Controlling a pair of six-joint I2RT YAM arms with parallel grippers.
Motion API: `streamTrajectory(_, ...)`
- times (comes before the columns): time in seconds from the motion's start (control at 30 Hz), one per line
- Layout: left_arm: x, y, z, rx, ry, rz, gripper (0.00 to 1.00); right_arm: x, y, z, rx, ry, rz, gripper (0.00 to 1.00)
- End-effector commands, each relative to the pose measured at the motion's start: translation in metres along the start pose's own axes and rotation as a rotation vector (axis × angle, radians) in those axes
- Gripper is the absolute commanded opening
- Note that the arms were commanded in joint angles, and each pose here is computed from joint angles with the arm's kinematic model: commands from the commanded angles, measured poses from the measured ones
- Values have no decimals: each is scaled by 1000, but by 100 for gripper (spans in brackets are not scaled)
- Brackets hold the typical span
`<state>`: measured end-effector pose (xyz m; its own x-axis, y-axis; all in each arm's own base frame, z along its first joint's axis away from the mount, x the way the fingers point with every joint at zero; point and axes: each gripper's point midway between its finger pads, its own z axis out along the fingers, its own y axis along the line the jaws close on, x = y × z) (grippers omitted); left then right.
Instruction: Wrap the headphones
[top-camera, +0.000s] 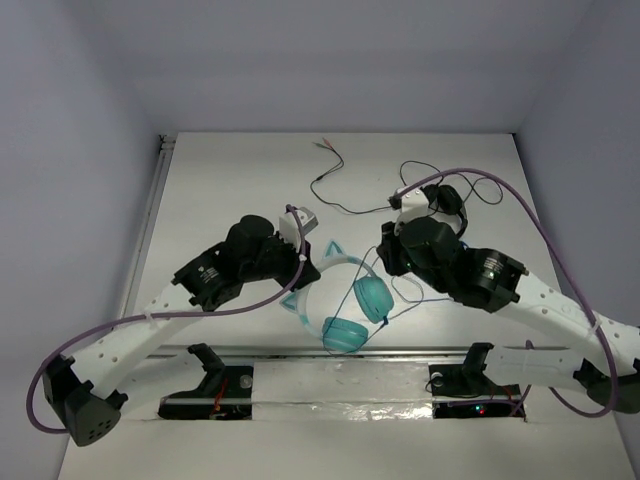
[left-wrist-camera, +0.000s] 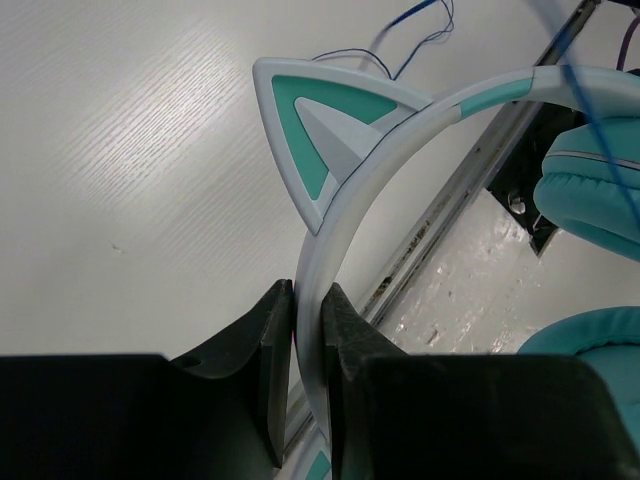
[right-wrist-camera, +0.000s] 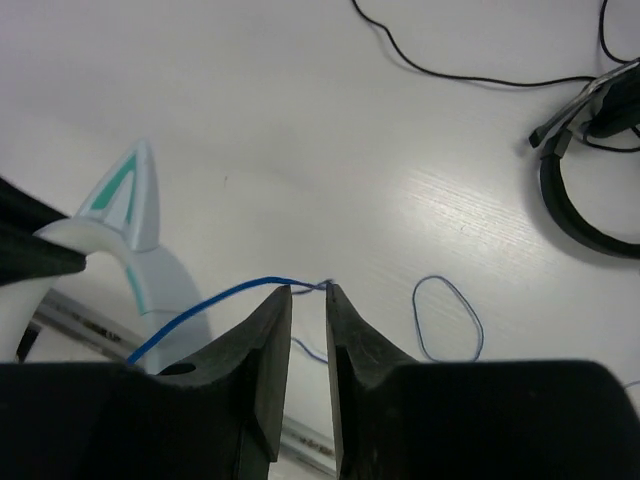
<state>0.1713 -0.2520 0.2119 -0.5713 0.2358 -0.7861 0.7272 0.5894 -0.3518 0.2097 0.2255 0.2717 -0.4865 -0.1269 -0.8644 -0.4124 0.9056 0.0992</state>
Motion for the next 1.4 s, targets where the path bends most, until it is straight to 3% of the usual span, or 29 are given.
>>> streamTrajectory(0.0,-50,-19,-19,45,-169,24,0,-28,5,3,-54,-150,110,26)
streamTrajectory(0.3,-91,-27,-47,20,-320,11,0,-14,31,21,-307,-283,209,30)
streamTrajectory(0.33,-96,-28,-50,14,-330,10,0,-12,30,23,-314,-289,225,42)
streamTrajectory(0.47,-114,-29,-60,-14,-366,-15,0,-9,29,27,-384,-365,262,61)
streamTrajectory(0.67,-129,-29,-68,-44,-382,-45,0,17,40,40,-506,-361,288,78)
streamTrajectory(0.77,-132,-34,-71,-26,-386,-54,0,19,50,42,-574,-364,297,81)
streamTrajectory(1.2,-148,-47,-83,12,-415,-75,0,34,57,72,-569,-315,357,72)
streamTrajectory(1.23,-152,-47,-85,11,-422,-82,0,40,58,75,-574,-299,364,68)
streamTrajectory(1.27,-154,-46,-85,4,-424,-86,0,40,56,76,-575,-303,372,58)
streamTrajectory(1.33,-164,-44,-90,-17,-449,-95,0,46,57,76,-583,-287,394,56)
streamTrajectory(1.37,-168,-41,-90,-28,-456,-102,0,55,55,77,-580,-274,403,51)
